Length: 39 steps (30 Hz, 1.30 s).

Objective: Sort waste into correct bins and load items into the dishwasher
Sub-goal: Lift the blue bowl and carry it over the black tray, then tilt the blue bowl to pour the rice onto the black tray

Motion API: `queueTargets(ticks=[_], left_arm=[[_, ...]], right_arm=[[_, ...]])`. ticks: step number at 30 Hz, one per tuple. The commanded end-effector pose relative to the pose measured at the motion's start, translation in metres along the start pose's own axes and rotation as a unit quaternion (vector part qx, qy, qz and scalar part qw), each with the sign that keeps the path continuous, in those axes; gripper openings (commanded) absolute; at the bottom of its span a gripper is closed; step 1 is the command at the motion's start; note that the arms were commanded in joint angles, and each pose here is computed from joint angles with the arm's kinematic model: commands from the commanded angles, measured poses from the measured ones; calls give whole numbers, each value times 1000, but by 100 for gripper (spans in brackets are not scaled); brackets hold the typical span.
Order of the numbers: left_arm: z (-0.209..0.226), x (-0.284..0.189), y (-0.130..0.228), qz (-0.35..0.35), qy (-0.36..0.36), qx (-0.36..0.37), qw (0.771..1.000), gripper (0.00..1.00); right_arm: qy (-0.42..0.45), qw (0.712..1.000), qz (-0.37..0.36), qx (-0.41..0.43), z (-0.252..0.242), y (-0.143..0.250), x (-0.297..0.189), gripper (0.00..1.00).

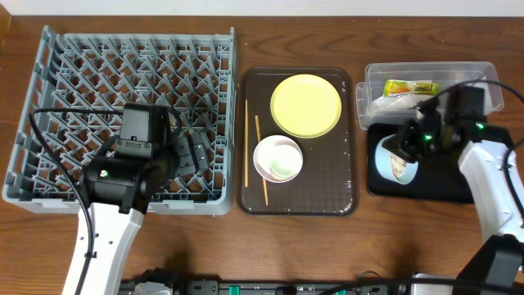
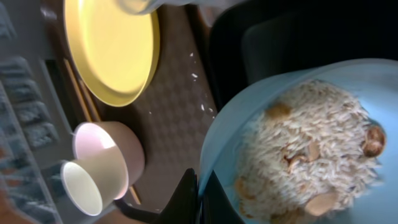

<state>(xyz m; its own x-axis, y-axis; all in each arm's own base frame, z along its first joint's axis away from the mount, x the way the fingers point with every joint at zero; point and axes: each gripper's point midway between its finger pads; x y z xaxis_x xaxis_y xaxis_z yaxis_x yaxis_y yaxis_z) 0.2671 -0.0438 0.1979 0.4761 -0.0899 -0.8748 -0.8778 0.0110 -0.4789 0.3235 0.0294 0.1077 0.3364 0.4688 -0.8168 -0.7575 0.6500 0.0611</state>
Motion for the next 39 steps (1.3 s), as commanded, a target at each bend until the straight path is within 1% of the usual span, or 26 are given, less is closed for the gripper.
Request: queueTargets(ticks=[1, 6, 14, 18, 22, 26, 29, 33, 37, 39], left_arm=[[0, -4, -5, -7, -2, 3, 1000, 94], [0, -4, -5, -7, -2, 3, 1000, 94], [0, -4, -5, -7, -2, 4, 1000, 94], [0, -4, -5, -7, -1, 3, 1000, 94], [0, -4, -5, -7, -2, 3, 1000, 94], [0, -4, -5, -7, -2, 3, 1000, 94], [0, -4, -5, -7, -2, 4, 1000, 94], [0, -4, -5, -7, -1, 3, 1000, 94], [0, -4, -5, -7, -2, 3, 1000, 94], [0, -4, -5, -7, -2, 3, 1000, 94]], right_arm=[[-90, 995, 25, 36, 2, -1, -12, 1], [-161, 982, 25, 91, -10, -14, -30, 1], [-254, 955, 33, 148, -18, -23, -44, 1], [-277, 945, 39, 171, -23, -27, -42, 1], [-320, 931, 51, 168, -19, -29, -47, 1], [-325, 927, 52, 182, -20, -33, -48, 1], [-345, 924, 46, 162, -16, -38, -55, 1], [-399, 909, 40, 111, -4, -43, -74, 1], [-410, 904, 30, 120, -10, -49, -83, 1], [-412, 900, 21, 141, -18, -55, -89, 1]])
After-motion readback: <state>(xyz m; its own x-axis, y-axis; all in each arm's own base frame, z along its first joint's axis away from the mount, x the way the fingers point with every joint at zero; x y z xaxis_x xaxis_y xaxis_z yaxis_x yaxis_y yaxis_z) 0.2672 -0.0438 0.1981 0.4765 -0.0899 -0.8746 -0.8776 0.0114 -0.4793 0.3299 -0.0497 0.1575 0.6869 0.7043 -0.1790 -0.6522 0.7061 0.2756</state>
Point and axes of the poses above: each gripper's point midway between its finger pads, its own x axis out along the fingers, its own z axis along the line the jaws close on, y = z × x, and after that the axes turned 15 degrees about x, right-handed
